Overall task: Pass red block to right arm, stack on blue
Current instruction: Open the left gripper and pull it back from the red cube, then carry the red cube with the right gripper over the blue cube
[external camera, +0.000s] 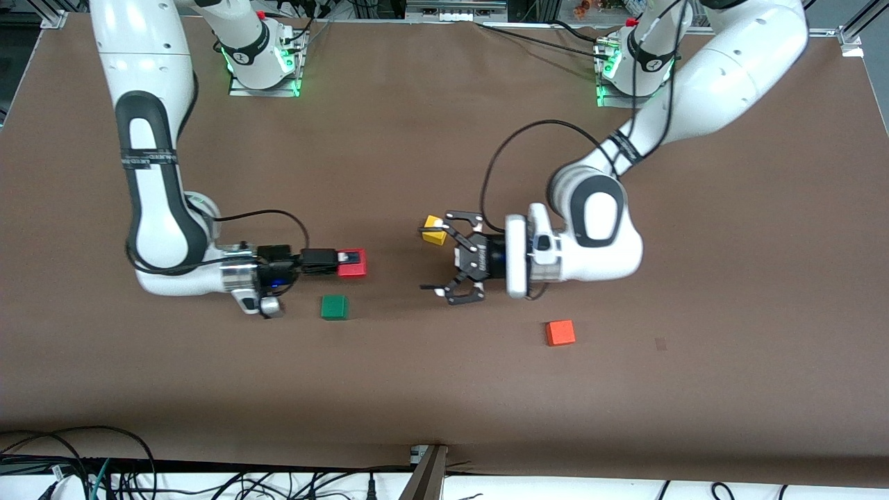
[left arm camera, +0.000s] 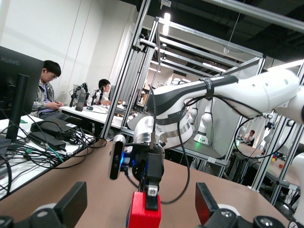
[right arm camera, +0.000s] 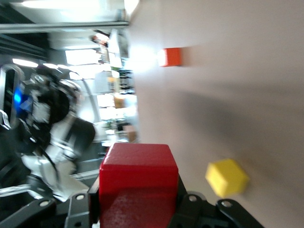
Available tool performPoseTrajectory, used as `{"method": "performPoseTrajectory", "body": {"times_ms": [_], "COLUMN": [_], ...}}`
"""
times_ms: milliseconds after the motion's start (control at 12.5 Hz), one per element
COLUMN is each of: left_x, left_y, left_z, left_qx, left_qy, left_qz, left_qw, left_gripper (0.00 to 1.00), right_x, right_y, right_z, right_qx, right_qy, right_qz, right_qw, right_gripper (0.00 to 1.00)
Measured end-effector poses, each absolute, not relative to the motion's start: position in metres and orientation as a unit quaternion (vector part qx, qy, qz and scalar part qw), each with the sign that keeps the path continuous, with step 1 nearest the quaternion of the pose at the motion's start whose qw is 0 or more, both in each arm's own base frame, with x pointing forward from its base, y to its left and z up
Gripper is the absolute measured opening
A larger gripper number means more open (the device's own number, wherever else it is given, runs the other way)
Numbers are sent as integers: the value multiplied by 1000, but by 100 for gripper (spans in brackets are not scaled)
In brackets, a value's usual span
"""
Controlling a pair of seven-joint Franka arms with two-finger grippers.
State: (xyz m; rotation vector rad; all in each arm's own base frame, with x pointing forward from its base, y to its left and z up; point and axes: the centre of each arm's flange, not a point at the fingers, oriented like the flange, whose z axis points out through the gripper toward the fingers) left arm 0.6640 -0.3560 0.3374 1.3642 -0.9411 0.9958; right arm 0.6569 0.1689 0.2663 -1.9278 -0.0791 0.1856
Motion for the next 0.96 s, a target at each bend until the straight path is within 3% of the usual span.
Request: {"method": "performPoseTrajectory", "body": {"times_ms": [241, 642, 802, 962], "left_x": [681, 681, 669, 653], "left_y": [-299, -225, -208, -186], "left_z": [340, 345, 366, 397], "left_qx": [595, 636, 673, 711], "left_qy": [-424, -455, -469, -465], "left_qz": [352, 204, 111, 20], "left_qw": [585, 590, 562, 526], "left_gripper": [100, 100, 100, 100], "right_x": [672, 688, 688, 688], "right_y": [116, 74, 68, 54], "right_z": [281, 300, 311, 312], "right_qx": [-894, -968, -973, -976], "right_qy": [-84, -184, -201, -197], "right_qz": [71, 59, 65, 61], "right_qw": [435, 161, 91, 63], "right_gripper": [57, 57, 57, 57]}}
